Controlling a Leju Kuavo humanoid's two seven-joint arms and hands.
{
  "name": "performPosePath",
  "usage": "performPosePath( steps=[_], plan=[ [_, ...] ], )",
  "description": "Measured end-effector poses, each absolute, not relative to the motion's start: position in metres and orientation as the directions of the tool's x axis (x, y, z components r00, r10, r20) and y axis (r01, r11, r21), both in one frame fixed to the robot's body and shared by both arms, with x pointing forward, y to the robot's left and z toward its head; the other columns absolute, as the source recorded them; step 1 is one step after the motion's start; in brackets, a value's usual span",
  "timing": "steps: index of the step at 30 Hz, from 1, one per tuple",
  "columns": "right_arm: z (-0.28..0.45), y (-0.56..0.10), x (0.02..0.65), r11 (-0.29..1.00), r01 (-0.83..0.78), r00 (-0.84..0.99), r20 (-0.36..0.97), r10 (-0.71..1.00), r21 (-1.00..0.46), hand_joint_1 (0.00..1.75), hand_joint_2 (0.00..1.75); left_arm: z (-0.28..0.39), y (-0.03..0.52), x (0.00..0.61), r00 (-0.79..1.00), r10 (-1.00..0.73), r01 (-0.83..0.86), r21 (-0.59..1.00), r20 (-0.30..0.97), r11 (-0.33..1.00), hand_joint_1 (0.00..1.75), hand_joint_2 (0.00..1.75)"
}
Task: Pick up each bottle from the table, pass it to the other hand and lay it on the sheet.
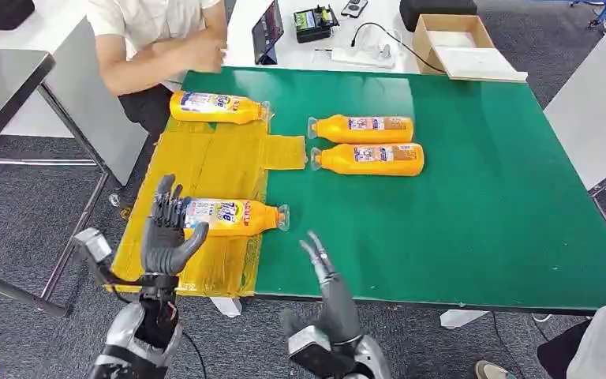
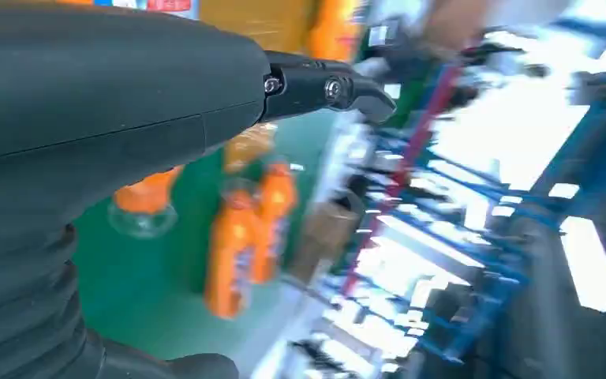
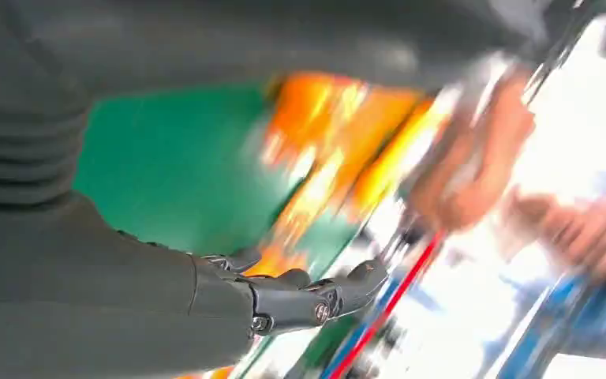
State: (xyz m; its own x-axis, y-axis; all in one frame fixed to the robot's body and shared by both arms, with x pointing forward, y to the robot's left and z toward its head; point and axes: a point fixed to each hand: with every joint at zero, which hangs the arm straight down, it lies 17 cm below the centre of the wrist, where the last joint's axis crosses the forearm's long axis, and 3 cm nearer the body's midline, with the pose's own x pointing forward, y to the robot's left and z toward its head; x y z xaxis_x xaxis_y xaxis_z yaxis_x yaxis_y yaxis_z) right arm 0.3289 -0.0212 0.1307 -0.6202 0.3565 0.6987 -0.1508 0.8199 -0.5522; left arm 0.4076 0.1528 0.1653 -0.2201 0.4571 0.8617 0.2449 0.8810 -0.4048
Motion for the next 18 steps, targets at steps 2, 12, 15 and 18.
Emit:
performPosePath(
  steps=[2, 12, 15, 18],
  plan=[
    [0.126, -0.06, 0.348, 0.795, -0.054, -0.589, 0.662, 0.463, -0.604, 0.0, 1.75, 0.177, 0.157, 0.387, -0.298, 0.392, 0.222, -0.336, 0.87, 0.915, 0.0, 1.75],
    [0.11, -0.166, 0.388, 0.672, 0.136, -0.457, 0.556, 0.694, -0.728, 0.0, 1.75, 0.216, 0.153, 0.349, -0.432, 0.326, 0.224, -0.25, 0.841, 0.942, 0.0, 1.75],
    [0.107, -0.202, 0.404, 0.589, 0.179, -0.412, 0.483, 0.772, -0.788, 0.0, 1.75, 0.224, 0.15, 0.344, -0.454, 0.326, 0.235, -0.241, 0.829, 0.941, 0.0, 1.75],
    [0.107, -0.236, 0.429, 0.507, 0.19, -0.386, 0.411, 0.826, -0.841, 0.0, 1.75, 0.229, 0.15, 0.343, -0.464, 0.332, 0.241, -0.243, 0.821, 0.94, 0.0, 1.75]
  ],
)
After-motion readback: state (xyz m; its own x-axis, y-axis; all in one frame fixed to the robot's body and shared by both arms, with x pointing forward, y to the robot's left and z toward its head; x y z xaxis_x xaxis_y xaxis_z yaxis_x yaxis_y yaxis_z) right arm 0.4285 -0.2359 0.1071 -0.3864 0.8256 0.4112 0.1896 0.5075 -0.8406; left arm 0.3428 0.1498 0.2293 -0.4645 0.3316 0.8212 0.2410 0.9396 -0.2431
